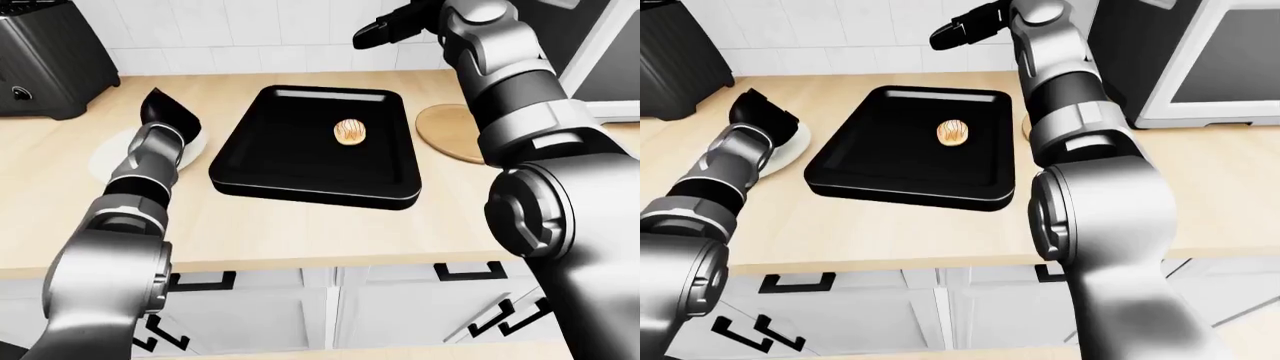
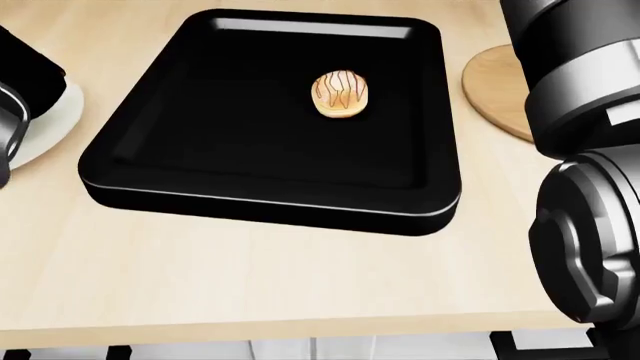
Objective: Move the dessert items from the plate to the tray.
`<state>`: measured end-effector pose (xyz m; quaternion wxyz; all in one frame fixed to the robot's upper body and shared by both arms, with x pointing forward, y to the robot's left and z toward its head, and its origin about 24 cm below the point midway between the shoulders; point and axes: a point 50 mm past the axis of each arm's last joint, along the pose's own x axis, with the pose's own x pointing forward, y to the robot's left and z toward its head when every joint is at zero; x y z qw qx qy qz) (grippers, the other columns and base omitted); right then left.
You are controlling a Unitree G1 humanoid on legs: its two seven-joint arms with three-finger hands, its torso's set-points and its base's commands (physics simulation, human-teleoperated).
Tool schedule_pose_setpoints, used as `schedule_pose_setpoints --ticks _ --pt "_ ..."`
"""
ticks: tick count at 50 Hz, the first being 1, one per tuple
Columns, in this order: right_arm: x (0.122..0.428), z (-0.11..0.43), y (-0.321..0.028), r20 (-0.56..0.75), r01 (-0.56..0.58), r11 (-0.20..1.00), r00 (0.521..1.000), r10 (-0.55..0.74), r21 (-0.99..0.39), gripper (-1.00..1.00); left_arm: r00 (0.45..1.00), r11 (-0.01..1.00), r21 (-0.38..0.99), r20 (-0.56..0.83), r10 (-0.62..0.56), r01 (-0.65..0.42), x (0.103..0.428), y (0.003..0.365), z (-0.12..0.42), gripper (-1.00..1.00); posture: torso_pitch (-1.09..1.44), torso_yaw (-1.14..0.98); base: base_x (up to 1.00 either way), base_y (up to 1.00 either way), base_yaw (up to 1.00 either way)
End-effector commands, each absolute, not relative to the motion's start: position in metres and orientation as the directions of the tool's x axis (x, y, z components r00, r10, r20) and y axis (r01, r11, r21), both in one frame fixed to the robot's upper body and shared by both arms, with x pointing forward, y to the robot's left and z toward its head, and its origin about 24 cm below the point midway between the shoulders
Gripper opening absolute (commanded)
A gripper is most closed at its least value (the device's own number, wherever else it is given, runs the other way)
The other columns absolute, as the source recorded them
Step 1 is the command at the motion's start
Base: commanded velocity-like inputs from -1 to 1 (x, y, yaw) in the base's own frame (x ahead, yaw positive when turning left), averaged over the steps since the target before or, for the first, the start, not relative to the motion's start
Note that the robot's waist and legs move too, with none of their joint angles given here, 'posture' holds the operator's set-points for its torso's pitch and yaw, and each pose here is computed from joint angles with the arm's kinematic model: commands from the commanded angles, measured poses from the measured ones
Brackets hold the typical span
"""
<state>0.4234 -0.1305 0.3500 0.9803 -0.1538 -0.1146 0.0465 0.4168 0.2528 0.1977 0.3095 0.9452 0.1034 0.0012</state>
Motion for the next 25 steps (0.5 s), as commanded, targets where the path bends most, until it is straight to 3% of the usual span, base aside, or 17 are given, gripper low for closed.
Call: schedule_pose_setpoints --ticks 1,11,12,25 --pt "0.4147 0.3790 -0.1281 0.315 -0.033 0.949 0.939 0.136 -0.312 1.00 0.982 -0.801 0.585 0.043 0.183 0.124 0.4197 0.2498 0.2264 0.25 0.00 0.00 0.00 0.00 0.00" --pt "0.4145 0.3796 -0.1287 0.316 -0.034 0.950 0.939 0.137 -0.310 1.00 0.983 -0.808 0.576 0.038 0.181 0.127 0.4199 0.2491 0.2257 0.14 0.00 0.00 0.00 0.00 0.00" --pt "0.4145 0.3795 -0.1289 0.315 -0.035 0.951 0.939 0.137 -0.309 1.00 0.983 -0.807 0.576 0.036 0.182 0.129 0.4199 0.2490 0.2252 -0.01 0.00 0.00 0.00 0.00 0.00" --pt "0.4144 0.3797 -0.1285 0.316 -0.035 0.950 0.939 0.137 -0.309 1.00 0.981 -0.811 0.569 0.037 0.189 0.135 0.4198 0.2491 0.2248 -0.16 0.00 0.00 0.00 0.00 0.00"
